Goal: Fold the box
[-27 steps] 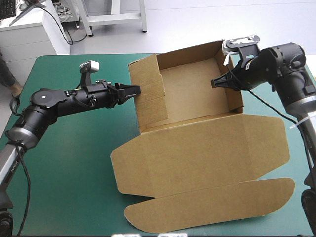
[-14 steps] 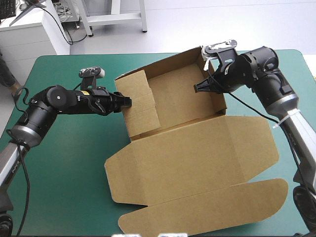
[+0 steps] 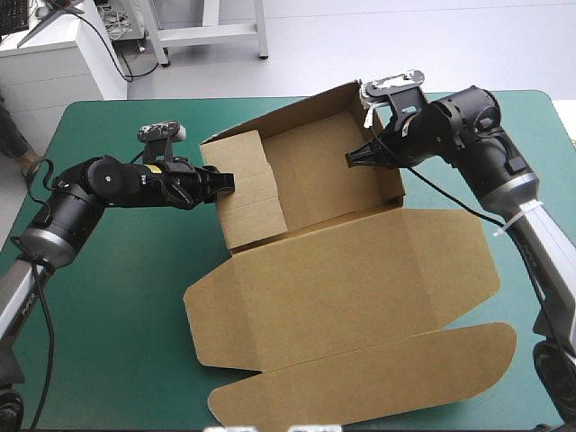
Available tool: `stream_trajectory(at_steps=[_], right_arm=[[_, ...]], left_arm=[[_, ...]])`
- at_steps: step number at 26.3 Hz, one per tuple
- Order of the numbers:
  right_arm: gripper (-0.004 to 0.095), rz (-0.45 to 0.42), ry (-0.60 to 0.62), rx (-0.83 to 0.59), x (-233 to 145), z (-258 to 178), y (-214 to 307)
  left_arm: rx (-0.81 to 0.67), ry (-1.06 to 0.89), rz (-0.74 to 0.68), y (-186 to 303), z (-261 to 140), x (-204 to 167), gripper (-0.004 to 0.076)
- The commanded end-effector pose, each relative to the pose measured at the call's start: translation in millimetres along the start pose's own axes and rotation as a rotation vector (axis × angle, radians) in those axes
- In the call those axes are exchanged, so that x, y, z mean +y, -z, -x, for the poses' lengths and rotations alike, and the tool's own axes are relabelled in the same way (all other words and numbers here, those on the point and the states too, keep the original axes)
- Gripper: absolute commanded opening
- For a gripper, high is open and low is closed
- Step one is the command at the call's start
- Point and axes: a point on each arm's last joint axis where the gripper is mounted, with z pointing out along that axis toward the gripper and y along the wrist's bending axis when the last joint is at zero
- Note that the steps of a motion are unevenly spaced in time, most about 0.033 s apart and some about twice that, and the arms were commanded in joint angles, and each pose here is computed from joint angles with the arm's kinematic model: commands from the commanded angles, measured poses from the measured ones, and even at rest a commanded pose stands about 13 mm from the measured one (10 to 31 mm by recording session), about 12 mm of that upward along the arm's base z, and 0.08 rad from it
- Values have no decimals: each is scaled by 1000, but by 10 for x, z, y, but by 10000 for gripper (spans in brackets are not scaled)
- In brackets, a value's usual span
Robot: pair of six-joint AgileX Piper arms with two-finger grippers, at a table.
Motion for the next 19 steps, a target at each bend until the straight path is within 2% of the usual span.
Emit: stream_trajectory(at_steps=[1, 5, 9, 14, 17, 19], right_arm=[[-13, 160, -66, -175, 157, 138, 324], [-13, 240, -75, -205, 225, 168, 343], [-13, 237, -66, -207, 223, 168, 343], [-13, 218, -51, -206, 208, 166, 339], [-13, 216, -50, -202, 207, 162, 338], [-13, 216, -50, -202, 207, 162, 338]], left_arm=[[-99, 68, -69, 126, 121, -143, 330], [-42, 115, -58, -83, 107, -57, 330], [-59, 163, -86, -174, 134, -43, 330], [-51, 53, -119, -166, 132, -49, 335], [-1, 61, -121, -144, 107, 19, 393], [-5, 78, -122, -122, 120, 56, 466]])
